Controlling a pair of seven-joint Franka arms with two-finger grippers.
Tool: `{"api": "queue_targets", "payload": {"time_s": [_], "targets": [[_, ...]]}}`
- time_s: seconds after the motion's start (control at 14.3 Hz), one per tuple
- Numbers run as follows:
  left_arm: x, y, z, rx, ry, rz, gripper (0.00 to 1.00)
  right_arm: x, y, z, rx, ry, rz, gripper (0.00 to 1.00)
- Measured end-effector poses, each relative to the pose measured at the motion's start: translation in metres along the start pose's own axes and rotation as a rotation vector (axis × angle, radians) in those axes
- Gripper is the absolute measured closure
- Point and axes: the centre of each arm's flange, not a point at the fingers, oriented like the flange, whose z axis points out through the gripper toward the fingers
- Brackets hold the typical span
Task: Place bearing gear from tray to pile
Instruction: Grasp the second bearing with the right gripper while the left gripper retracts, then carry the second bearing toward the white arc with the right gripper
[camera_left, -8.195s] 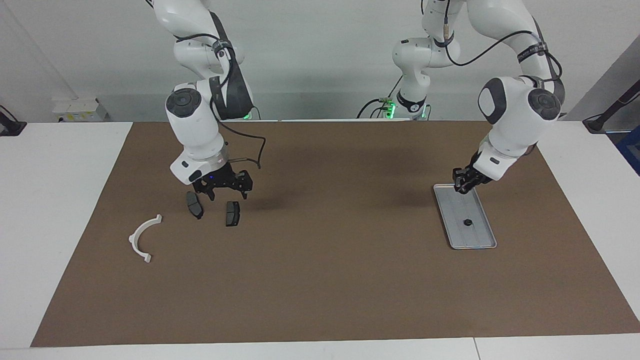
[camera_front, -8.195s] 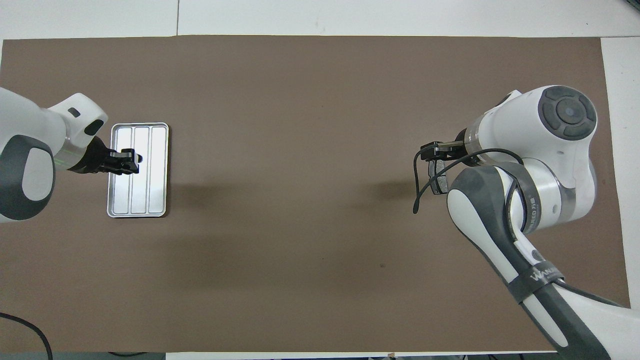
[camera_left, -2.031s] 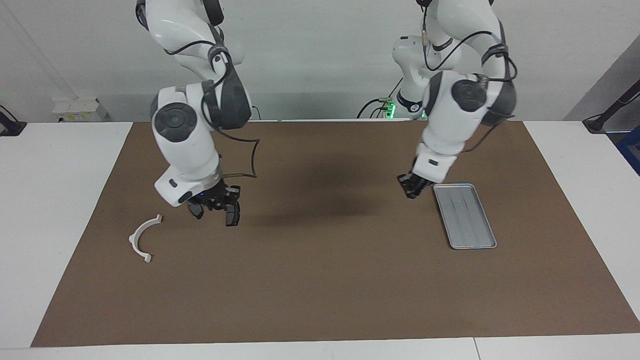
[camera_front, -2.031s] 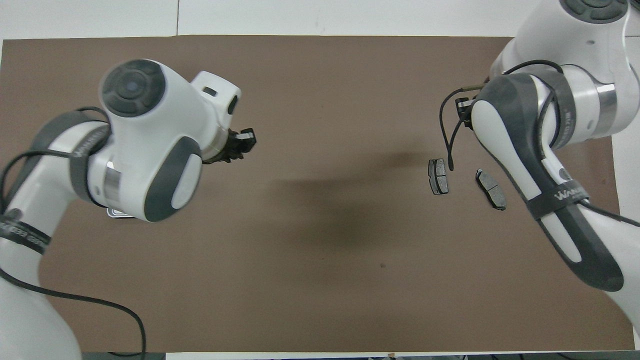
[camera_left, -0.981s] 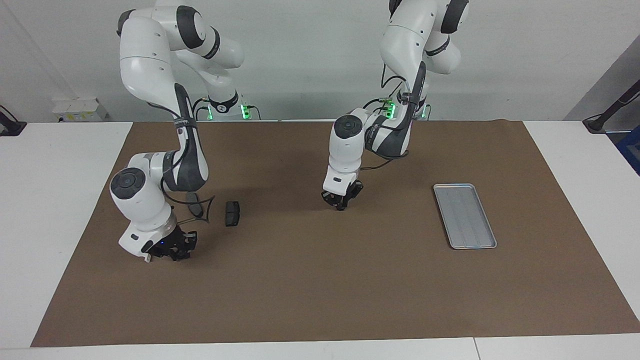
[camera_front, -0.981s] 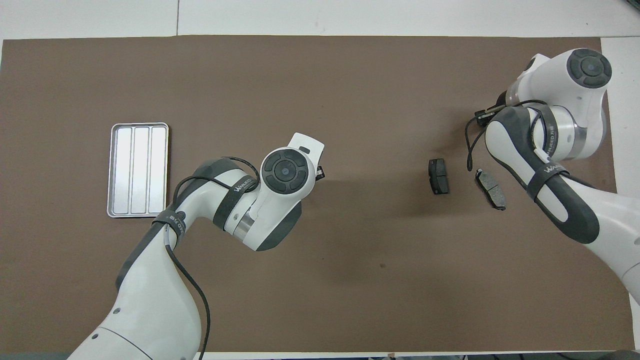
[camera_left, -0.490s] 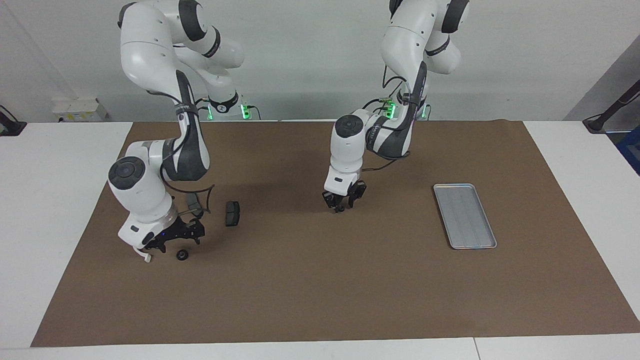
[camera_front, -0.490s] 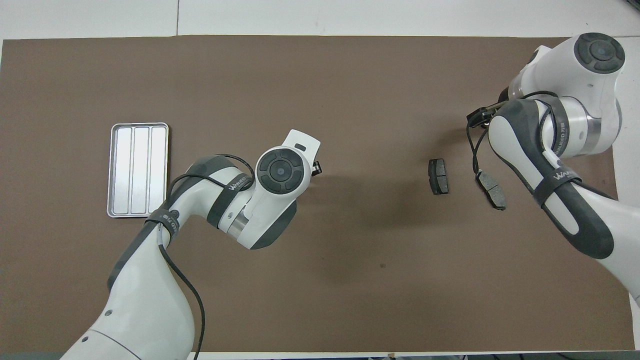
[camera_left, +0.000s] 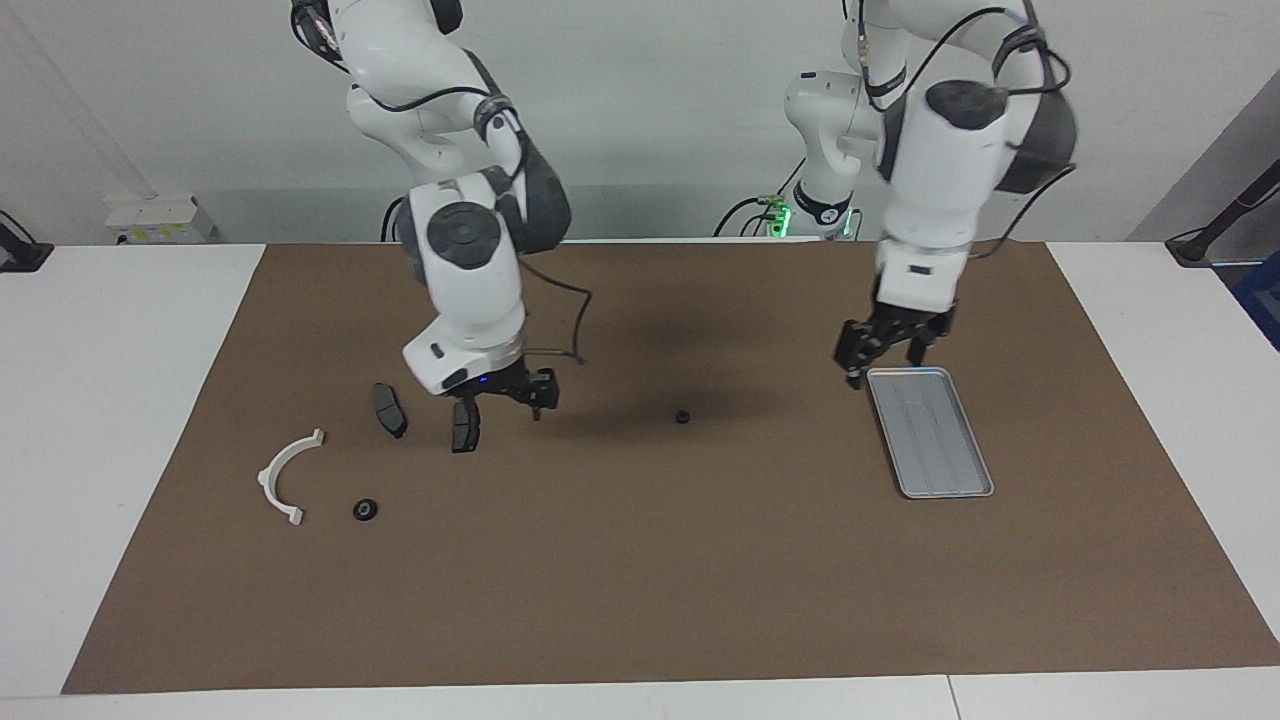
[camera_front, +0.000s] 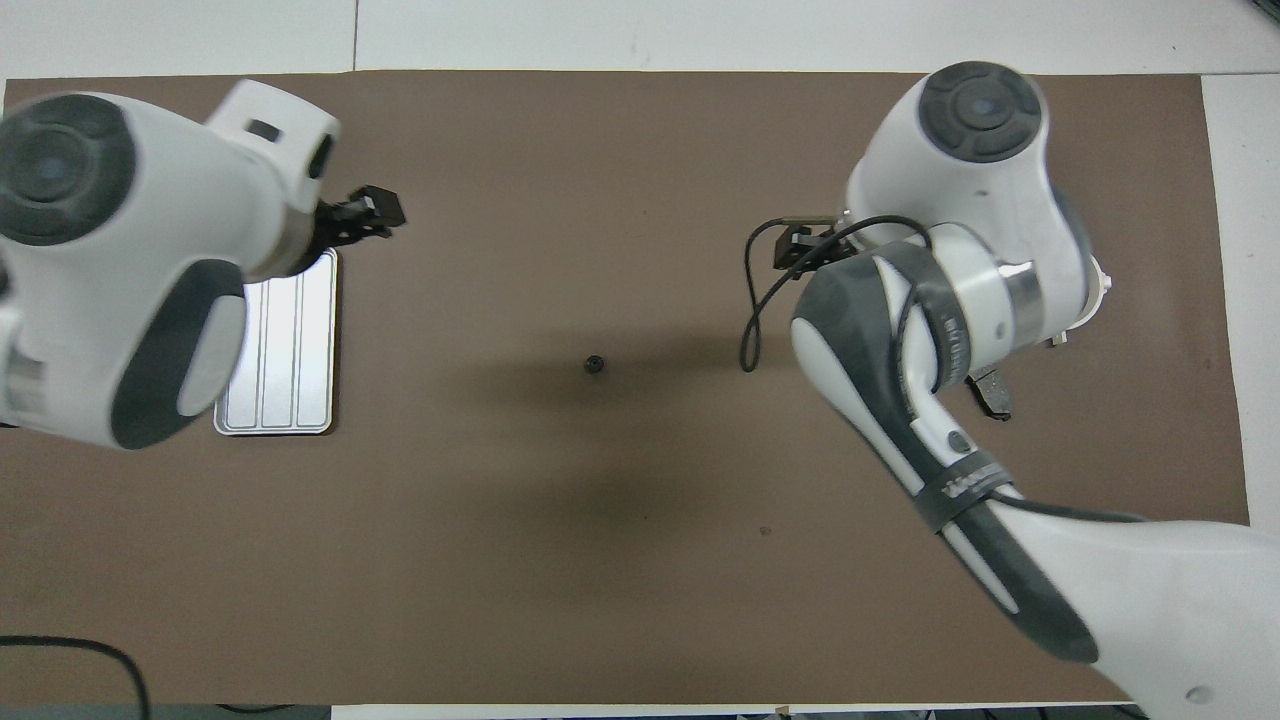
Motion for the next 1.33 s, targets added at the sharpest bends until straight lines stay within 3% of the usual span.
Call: {"api": "queue_targets", "payload": {"time_s": [0.14, 0.21, 0.42, 0.56, 0.7, 0.98, 1.26, 1.33], "targets": [[0.038, -0.064, -0.023, 0.013, 0.047, 0.058, 0.00, -0.037, -0.054, 0.003, 0.016, 0.017, 0.073, 0.00], [0.051, -0.096, -0.029, 0.035, 0.039, 0.105, 0.00, -0.051, -0.074, 0.008, 0.021, 0.019, 0.101, 0.00], [0.058, -0.155, -0.045, 0.051, -0.095, 0.210, 0.00, -0.084, -0.125, 0.044, 0.009, 0.003, 0.176, 0.00], [0.042, -0.154, -0.058, 0.040, -0.184, 0.243, 0.00, -0.093, -0.157, 0.073, 0.006, 0.014, 0.211, 0.00], [0.028, -0.147, -0.070, 0.016, -0.231, 0.253, 0.00, -0.092, -0.177, 0.099, 0.025, 0.017, 0.221, 0.00], [0.018, -0.136, -0.076, 0.007, -0.262, 0.276, 0.00, -0.081, -0.186, 0.107, 0.082, 0.043, 0.229, 0.00], [0.011, -0.121, -0.077, 0.006, -0.278, 0.305, 0.00, -0.089, -0.190, 0.116, 0.078, 0.038, 0.216, 0.00], [0.009, -0.117, -0.076, 0.006, -0.284, 0.315, 0.00, -0.091, -0.190, 0.121, 0.075, 0.035, 0.213, 0.07]]}}
